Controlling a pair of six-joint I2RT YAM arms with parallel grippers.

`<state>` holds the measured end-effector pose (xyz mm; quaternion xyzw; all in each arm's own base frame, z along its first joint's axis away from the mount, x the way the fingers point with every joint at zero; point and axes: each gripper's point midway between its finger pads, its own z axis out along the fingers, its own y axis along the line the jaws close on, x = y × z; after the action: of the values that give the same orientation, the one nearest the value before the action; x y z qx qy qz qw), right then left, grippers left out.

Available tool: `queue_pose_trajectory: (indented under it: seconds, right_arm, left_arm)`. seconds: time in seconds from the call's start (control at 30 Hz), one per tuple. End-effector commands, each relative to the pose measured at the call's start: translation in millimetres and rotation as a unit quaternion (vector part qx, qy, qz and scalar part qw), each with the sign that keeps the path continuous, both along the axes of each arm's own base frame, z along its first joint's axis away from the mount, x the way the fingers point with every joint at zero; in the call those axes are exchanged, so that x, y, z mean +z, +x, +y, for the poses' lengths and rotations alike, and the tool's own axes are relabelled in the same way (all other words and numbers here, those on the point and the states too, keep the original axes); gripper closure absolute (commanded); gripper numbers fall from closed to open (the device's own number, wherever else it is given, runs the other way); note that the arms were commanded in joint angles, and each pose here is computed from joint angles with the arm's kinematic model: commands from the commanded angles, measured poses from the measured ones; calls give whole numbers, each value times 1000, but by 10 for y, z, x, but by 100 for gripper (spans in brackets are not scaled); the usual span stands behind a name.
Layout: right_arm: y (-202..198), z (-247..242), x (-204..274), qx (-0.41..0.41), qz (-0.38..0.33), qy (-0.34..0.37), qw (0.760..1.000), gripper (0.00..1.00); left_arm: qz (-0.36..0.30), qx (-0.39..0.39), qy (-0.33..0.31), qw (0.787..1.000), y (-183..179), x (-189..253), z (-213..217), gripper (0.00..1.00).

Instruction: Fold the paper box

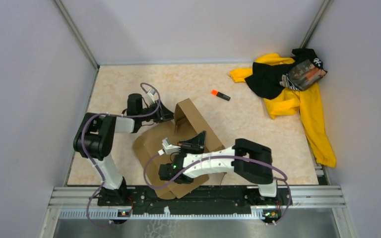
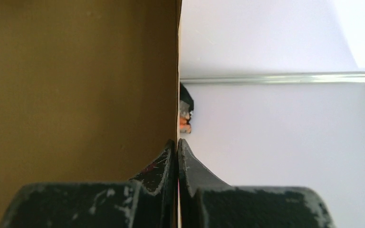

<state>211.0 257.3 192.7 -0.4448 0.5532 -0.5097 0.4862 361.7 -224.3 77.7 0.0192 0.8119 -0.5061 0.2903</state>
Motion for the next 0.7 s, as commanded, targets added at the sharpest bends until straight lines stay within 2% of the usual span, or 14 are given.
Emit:
queue_pose_trajectory:
  seconds: [0.0, 0.13, 0.33, 0.67]
  right_arm:
    - [-76, 123, 76, 28, -24, 34, 999, 100]
    - [-79, 205, -42, 30, -21, 20, 999, 100]
    - [-97, 160, 21, 21, -11, 56, 998, 100]
    - [-108, 154, 27, 9, 3, 88, 996, 100]
  left_arm:
    - [-50, -25, -19, 998, -39, 188, -26, 56]
    - [-52, -24, -23, 998, -55, 178, 27, 56]
    - [-60, -25, -34, 997, -80, 207, 96, 53]
    - [-105, -58, -57, 991, -270, 388, 66, 41]
